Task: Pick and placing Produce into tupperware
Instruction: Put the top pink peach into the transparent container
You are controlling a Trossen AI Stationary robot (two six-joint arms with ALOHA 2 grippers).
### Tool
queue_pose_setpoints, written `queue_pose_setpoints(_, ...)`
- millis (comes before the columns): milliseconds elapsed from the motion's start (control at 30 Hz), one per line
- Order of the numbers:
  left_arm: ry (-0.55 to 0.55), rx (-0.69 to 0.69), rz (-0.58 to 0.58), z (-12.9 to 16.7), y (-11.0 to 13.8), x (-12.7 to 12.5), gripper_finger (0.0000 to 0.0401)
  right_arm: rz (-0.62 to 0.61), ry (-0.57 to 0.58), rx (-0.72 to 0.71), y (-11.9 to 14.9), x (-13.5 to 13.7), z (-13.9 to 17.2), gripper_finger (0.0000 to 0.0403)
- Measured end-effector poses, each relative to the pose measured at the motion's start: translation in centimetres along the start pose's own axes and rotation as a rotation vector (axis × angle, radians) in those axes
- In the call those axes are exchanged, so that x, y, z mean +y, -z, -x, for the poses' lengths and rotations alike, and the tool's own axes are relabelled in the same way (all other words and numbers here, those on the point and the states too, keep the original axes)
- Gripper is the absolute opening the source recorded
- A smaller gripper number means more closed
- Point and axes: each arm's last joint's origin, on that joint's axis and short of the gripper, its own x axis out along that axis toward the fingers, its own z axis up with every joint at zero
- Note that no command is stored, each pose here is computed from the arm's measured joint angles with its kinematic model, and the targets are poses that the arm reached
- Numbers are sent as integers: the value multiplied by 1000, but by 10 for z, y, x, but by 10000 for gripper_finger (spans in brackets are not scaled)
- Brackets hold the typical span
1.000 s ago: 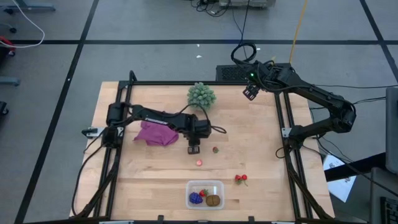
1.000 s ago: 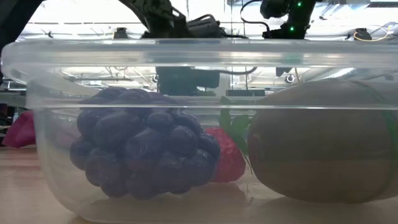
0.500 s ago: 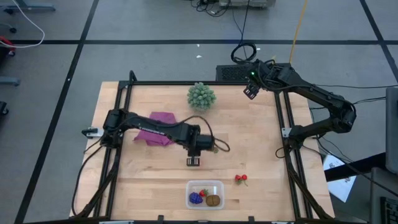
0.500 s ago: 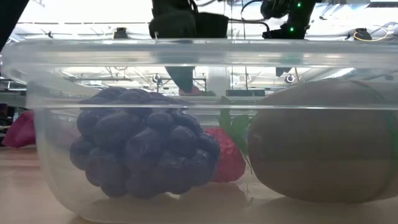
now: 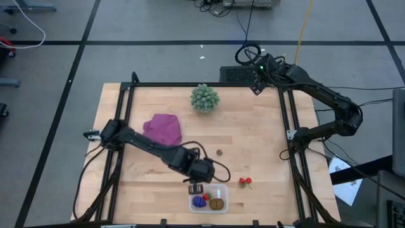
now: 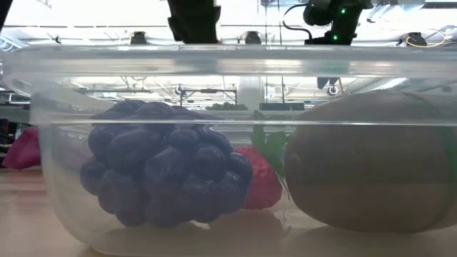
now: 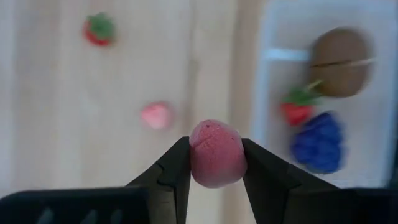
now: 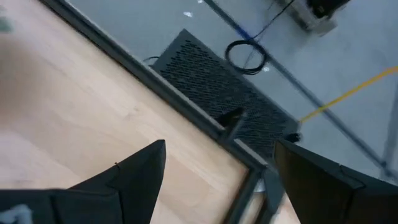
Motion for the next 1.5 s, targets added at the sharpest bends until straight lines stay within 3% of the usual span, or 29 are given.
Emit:
queue_pose_setpoints(167, 121, -76, 22, 2, -1, -24, 120, -35, -34, 1, 0, 1, 0, 290)
queue_pose_setpoints(433, 173, -117, 81, -1, 4, -49, 120, -77, -97, 5, 0, 3, 0, 290)
queue_pose_setpoints(833, 238, -11, 115, -51, 16, -79, 120, -81, -104, 5, 0, 3, 0, 290)
queue_pose_setpoints(1500, 137, 31, 124, -72, 9, -53, 120, -100, -106, 25, 2, 4, 0, 290)
